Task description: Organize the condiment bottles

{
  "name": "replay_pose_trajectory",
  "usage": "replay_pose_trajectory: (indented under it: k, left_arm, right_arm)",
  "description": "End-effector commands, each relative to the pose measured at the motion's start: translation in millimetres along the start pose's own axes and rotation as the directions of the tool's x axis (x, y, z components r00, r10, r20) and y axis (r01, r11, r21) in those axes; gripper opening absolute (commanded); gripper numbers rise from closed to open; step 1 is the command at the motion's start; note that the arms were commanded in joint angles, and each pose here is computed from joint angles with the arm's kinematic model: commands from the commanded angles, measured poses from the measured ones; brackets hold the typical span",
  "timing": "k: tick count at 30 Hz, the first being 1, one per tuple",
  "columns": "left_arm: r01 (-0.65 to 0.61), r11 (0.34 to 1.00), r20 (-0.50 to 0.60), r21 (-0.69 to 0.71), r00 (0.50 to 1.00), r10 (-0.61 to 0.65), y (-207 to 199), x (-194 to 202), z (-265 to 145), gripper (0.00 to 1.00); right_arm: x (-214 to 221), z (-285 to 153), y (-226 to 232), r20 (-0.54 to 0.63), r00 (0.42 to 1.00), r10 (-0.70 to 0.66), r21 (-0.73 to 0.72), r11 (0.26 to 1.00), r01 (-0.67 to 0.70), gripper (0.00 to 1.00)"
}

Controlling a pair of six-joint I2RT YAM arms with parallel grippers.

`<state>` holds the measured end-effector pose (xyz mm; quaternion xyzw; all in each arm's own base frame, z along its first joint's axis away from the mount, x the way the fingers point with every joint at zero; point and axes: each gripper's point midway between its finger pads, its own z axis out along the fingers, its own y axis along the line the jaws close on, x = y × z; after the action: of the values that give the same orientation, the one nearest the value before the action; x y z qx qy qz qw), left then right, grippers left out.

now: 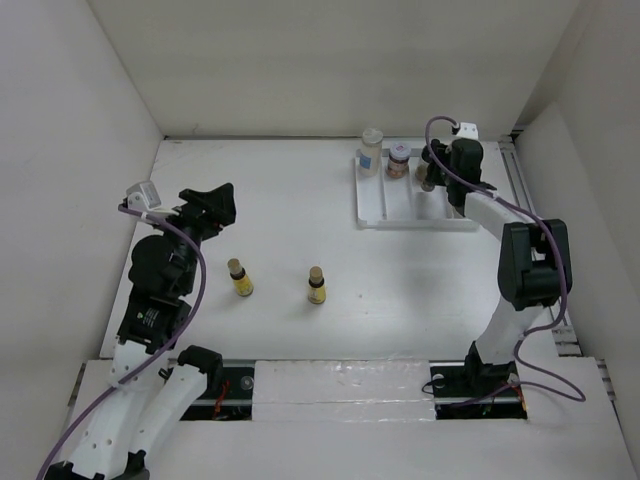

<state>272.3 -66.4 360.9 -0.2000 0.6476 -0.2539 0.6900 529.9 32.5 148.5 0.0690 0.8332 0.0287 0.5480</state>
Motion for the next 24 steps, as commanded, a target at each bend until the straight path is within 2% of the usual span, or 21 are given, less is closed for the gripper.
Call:
replay_pose_trajectory:
  k: [1, 5, 10, 18, 24]
  left_arm:
    - [-0.008, 1.0, 0.058, 0.024, 0.998, 0.006, -7, -17, -1, 0.8]
    - [-0.009, 0.999, 0.052, 0.031, 0.999, 0.007, -8, -15, 1, 0.8]
    - [-0.008, 0.999, 0.053, 0.032, 0.999, 0.007, -9, -15, 1, 0.8]
    - [-0.007, 0.999, 0.048, 0.039, 0.999, 0.005, -11, -14, 0, 0.8]
    - [-0.006, 0.999, 0.047, 0.039, 0.999, 0.004, -11, -14, -2, 0.8]
  right_arm:
    - [-30, -1, -4, 0.06, 0.998, -0.026, 0.065, 0.998, 0.023, 0.32]
    - [-32, -2, -6, 0.02, 0.999, -0.046, 0.106, 0.993, 0.043, 0.39]
    - [-1, 7, -4, -0.094, 0.994, -0.051, 0.105, 0.993, 0.061, 0.39]
    - [13, 7, -6, -0.154, 0.987, -0.037, 0.073, 0.996, 0.049, 0.43]
    - [21, 1, -6, -0.171, 0.985, -0.038, 0.066, 0.997, 0.05, 0.5]
